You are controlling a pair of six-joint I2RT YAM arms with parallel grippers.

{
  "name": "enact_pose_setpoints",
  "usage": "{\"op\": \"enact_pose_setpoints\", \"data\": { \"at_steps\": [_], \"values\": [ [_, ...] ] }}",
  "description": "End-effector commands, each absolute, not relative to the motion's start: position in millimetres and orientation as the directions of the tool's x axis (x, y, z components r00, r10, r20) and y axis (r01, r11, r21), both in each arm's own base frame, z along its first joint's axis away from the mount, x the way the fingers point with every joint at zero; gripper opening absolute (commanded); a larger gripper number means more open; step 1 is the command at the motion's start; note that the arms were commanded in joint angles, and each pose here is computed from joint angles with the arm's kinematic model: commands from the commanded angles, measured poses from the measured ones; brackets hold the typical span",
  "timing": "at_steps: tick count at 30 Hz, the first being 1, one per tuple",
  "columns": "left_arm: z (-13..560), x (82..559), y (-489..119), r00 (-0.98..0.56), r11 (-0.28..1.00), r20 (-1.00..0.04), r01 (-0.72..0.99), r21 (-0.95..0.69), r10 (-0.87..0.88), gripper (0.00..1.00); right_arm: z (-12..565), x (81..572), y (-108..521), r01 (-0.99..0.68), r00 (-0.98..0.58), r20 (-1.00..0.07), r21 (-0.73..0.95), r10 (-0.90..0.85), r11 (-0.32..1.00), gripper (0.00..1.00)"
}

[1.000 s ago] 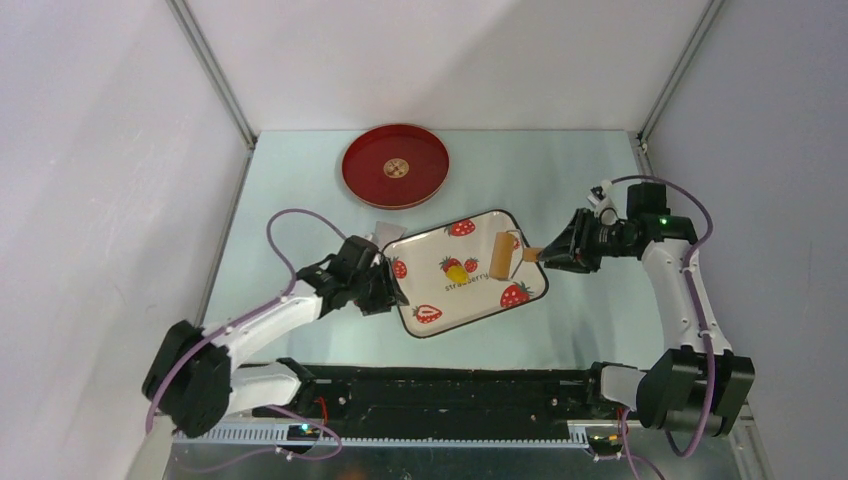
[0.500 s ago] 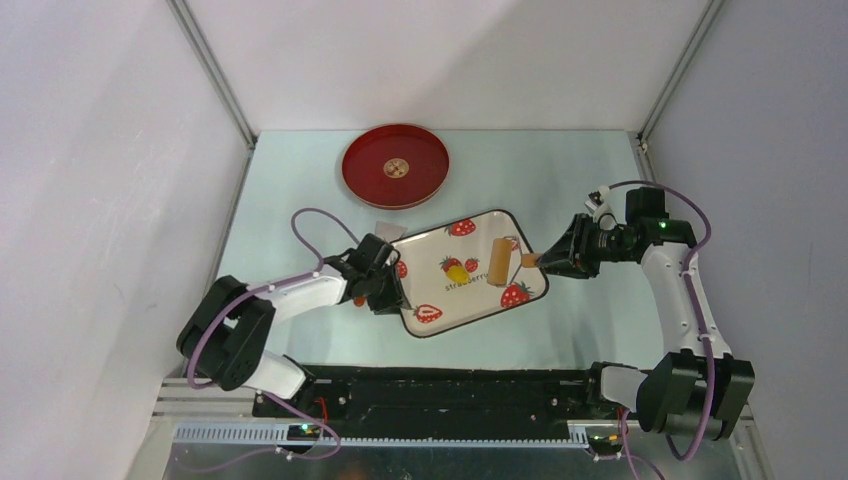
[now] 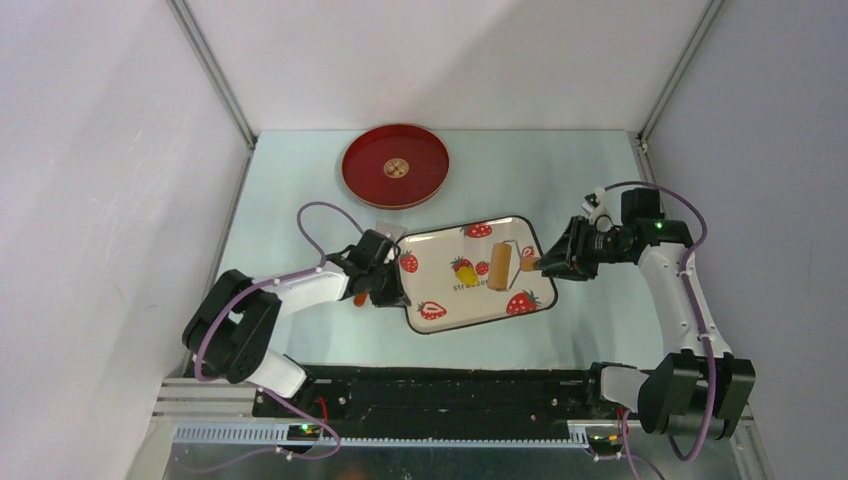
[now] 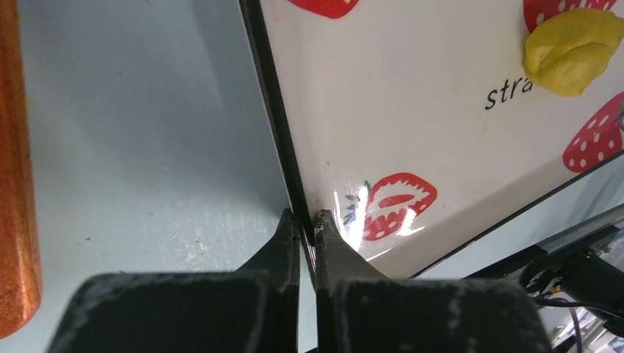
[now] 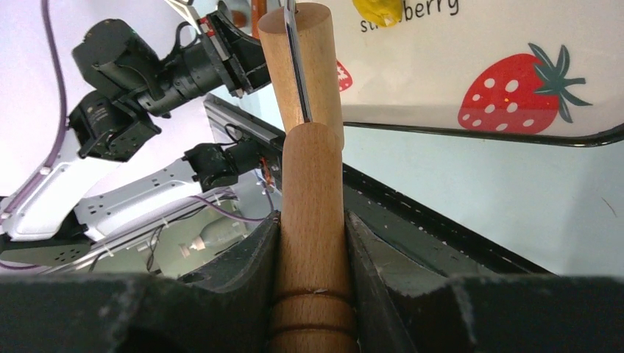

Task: Roll out the dumpling wrappers from the dough

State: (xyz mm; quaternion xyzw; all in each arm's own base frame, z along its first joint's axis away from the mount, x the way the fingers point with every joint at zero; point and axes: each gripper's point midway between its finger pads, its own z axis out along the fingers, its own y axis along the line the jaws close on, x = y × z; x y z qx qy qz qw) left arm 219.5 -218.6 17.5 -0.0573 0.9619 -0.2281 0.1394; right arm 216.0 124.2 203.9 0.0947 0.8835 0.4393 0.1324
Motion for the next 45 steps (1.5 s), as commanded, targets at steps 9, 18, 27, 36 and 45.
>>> {"op": "enact_pose_setpoints", "data": {
  "at_steps": [9,18,27,36,45],
  "values": [
    [15.0,203.7,-228.3,-0.971,0.884,-0.236,0.131,-0.448,0.024,0.00,194.3,213.3,140.4,0.000,-0.954,-0.235,0.619,0.185,0.785,0.00],
    [15.6,193.0,-242.4,-0.978,0.874,-0.207,0.134,-0.467,0.039,0.00,208.1,221.2,156.6,-0.030,-0.944,-0.286,0.577,0.167,0.816,0.00],
    [10.4,186.7,-244.7,-0.982,0.879,-0.188,0.116,-0.462,0.031,0.00,226.2,224.1,169.0,-0.038,-0.944,-0.288,0.581,0.161,0.813,0.00],
    [2.1,184.2,-242.0,-0.988,0.890,-0.153,0.042,-0.454,-0.031,0.00,231.5,230.3,159.3,-0.001,-0.951,-0.294,0.315,0.096,0.949,0.00],
    [-5.4,182.2,-239.8,-0.983,0.882,-0.140,-0.041,-0.469,-0.120,0.00,223.2,229.0,163.7,-0.007,-0.963,-0.263,0.259,0.063,0.966,0.00]
  ]
}}
